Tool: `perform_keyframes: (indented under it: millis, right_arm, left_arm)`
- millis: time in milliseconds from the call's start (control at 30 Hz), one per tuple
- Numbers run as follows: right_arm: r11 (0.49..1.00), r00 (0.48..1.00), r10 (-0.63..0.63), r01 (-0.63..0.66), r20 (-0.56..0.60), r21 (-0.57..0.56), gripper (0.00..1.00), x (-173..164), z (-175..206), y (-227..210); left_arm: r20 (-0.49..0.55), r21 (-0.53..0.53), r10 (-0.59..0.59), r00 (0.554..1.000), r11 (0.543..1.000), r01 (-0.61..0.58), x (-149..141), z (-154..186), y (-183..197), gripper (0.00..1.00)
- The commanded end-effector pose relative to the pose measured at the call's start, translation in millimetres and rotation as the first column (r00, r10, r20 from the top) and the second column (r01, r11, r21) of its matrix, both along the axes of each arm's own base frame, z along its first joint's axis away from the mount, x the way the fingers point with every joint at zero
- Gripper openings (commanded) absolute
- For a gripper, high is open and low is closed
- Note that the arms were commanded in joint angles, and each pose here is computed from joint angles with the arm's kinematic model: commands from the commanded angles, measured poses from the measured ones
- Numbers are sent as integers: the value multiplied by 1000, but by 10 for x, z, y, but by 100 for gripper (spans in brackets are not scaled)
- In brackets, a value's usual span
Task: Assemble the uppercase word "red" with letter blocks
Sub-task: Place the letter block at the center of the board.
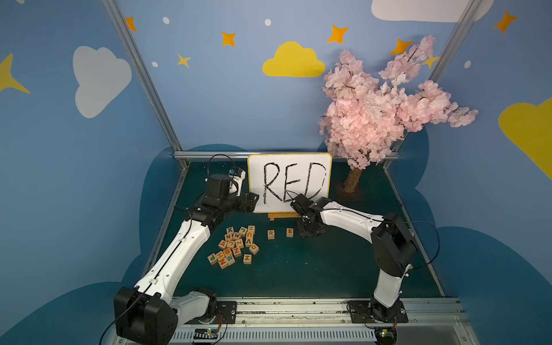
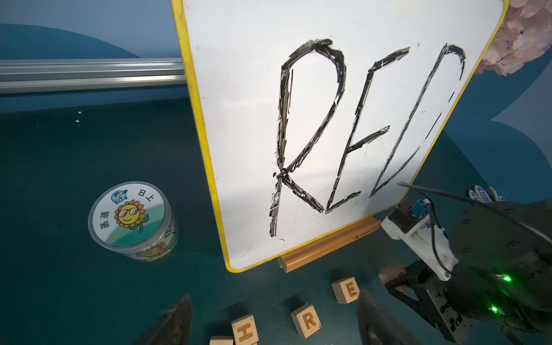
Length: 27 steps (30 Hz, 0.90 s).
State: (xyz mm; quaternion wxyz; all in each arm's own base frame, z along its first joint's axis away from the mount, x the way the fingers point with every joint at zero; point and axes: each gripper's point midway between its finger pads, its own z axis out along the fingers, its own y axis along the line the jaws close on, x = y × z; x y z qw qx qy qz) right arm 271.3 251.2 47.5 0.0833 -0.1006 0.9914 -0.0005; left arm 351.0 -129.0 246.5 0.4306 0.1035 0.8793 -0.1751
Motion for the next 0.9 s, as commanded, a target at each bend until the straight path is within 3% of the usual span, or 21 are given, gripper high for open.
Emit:
perform_keyframes:
  millis: [0, 400, 867]
  right_arm:
    - [997, 997, -71, 71, 16, 26, 16, 32, 60, 46]
    - [983, 983, -186, 186, -2, -6, 22, 116, -28, -179]
    - [987, 987, -157, 158, -46, 30, 25, 133, -139, -17]
  left_arm:
    - [21, 10, 3, 1000, 1000, -3, -10, 30, 32, 85]
    - [26, 14, 5, 1000, 1000, -6, -15, 41, 41, 85]
    - [20, 20, 11, 1000, 1000, -12, 3, 11, 55, 85]
